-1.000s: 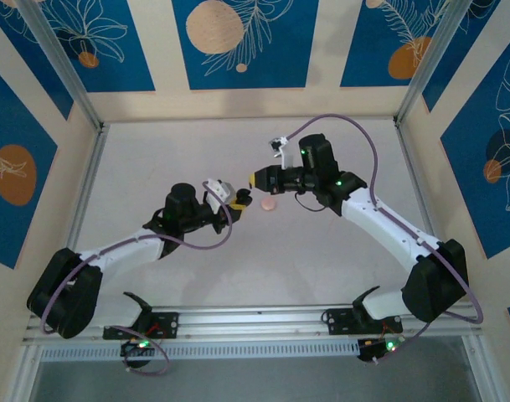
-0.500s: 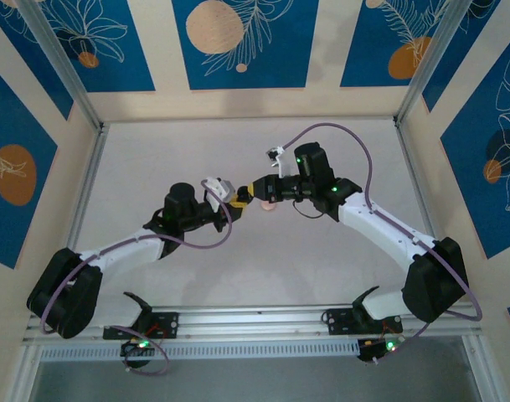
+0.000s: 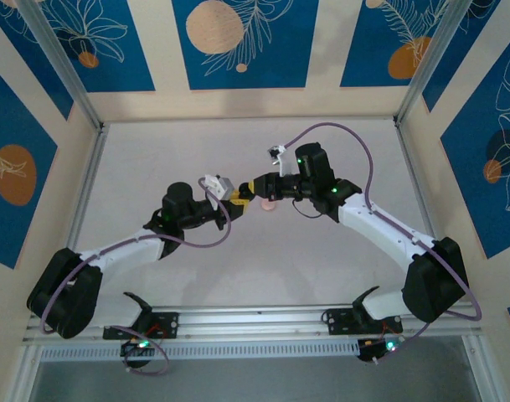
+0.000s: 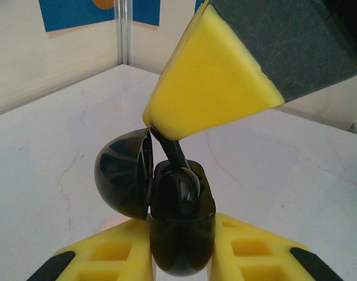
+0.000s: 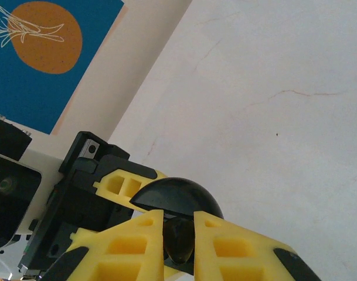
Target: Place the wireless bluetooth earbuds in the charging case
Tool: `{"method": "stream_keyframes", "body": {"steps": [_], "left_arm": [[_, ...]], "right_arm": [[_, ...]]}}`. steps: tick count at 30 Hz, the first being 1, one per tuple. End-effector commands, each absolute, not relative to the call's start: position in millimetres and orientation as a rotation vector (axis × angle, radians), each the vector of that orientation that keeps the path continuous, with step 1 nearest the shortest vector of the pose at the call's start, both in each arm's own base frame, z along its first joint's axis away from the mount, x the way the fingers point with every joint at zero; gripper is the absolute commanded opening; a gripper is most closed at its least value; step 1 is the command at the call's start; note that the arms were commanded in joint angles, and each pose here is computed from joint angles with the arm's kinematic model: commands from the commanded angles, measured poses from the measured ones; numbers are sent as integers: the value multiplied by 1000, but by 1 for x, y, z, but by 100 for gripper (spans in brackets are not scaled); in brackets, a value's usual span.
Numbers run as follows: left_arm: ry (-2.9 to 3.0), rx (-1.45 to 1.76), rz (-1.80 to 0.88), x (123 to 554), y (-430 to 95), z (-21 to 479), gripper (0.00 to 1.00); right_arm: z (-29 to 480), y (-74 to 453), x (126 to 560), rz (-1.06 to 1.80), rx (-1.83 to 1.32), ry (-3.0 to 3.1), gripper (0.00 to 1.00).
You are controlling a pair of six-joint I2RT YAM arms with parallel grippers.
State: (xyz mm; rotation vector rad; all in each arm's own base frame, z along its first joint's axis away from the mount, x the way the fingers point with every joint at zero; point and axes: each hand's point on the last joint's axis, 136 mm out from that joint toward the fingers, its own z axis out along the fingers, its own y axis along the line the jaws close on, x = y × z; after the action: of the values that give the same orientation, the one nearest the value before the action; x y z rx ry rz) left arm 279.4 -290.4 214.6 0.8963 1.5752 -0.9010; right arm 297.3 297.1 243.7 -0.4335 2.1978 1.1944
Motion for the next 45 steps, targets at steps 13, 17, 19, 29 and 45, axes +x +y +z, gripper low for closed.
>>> {"method": "stream_keyframes", "body": {"steps": [13, 17, 19, 29, 45], "left_arm": [[1454, 871, -929, 273, -292, 247, 24], [1446, 870, -930, 272, -292, 250, 24], [1444, 873, -932, 271, -292, 250, 24], [1395, 895, -989, 263, -296, 257, 24], [1399, 906, -998, 262, -297, 256, 25]], "right_arm": [[241, 287, 283, 1186, -483, 2194, 17], [241, 286, 282, 1185, -492, 2192, 18], [241, 286, 282, 1182, -495, 2192, 18], [249, 286, 283, 1183, -546, 2153, 21], [291, 278, 279, 1197, -568, 2040, 50]]}}
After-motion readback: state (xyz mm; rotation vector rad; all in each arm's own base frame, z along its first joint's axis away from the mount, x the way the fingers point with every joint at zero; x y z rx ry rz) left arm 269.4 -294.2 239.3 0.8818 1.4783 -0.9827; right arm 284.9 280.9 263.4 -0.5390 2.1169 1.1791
